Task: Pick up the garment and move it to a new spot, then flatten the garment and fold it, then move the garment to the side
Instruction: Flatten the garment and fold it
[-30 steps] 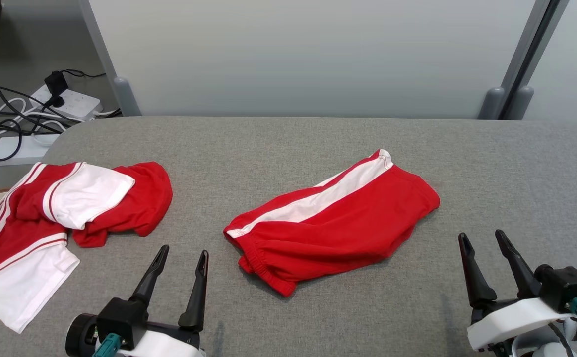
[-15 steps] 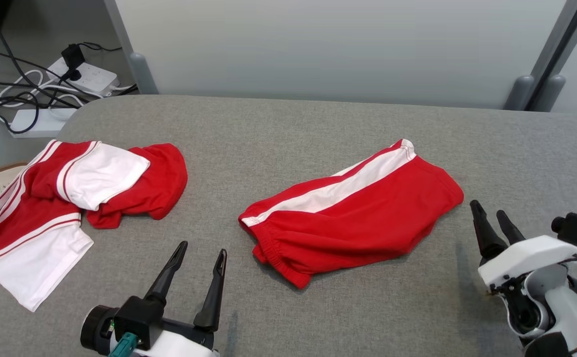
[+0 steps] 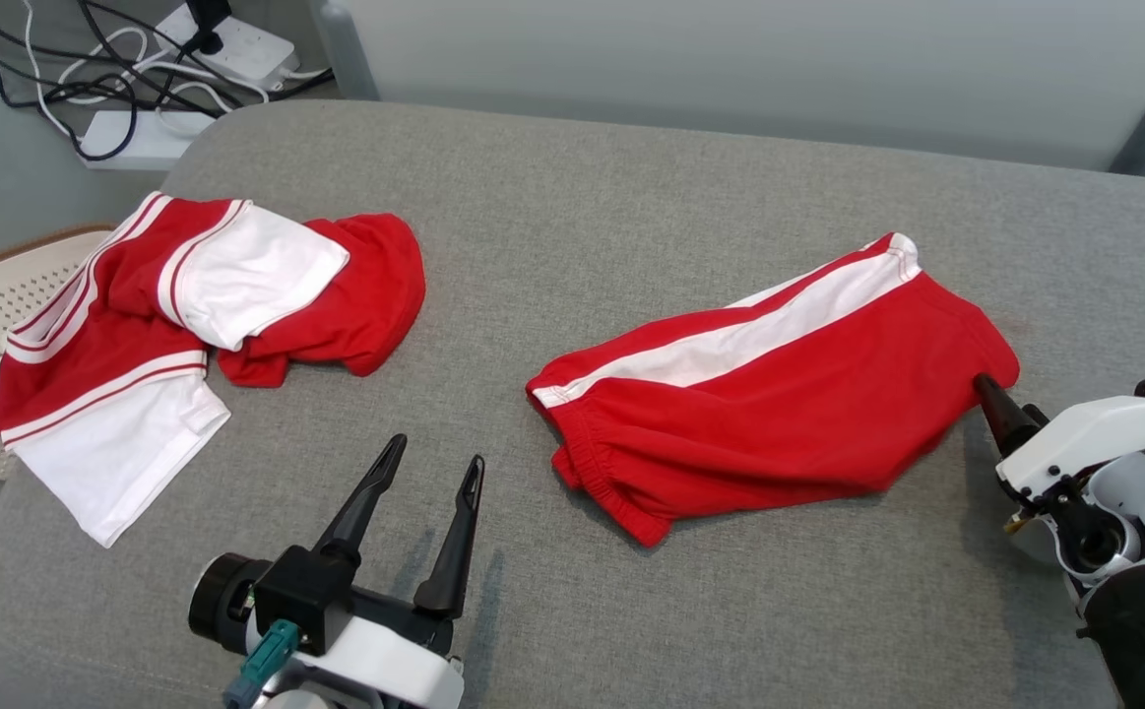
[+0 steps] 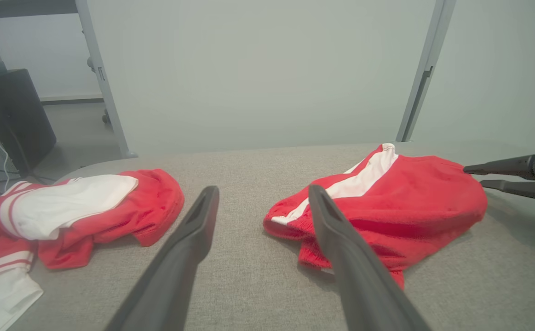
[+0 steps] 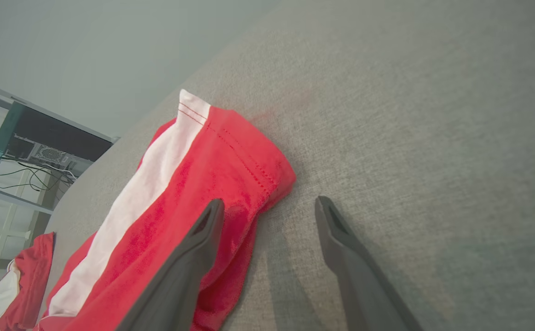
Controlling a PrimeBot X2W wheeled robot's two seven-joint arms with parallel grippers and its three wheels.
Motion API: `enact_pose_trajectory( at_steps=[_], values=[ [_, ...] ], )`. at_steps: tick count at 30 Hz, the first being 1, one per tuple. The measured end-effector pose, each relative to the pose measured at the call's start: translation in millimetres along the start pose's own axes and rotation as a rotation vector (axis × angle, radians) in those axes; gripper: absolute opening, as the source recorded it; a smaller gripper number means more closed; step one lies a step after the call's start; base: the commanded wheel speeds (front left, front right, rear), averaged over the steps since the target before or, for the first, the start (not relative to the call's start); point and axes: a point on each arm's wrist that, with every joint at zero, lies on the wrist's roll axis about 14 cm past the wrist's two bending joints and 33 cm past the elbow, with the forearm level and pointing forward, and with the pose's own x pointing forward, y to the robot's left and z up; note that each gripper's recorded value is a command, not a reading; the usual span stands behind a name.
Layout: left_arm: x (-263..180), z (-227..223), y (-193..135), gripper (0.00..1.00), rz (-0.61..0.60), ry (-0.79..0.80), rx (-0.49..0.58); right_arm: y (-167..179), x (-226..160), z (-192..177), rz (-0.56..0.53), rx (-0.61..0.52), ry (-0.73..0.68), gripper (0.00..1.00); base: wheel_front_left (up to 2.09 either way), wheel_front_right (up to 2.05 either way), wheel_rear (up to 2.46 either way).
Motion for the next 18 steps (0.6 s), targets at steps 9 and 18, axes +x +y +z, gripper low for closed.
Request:
enact_pose_trajectory(
  at_steps=[9, 18],
  values=[
    [10, -7, 6, 1.0, 0.015, 0.019, 0.001, 6, 31, -9, -0.006, 0.051, 0.09, 1.0, 0.0, 0.0, 0.0],
    [10, -10, 9, 1.0, 0.025, 0.028, 0.006, 11, 34, -10, 0.007, 0.056, 0.101, 0.0, 0.0, 0.0, 0.0]
  ],
)
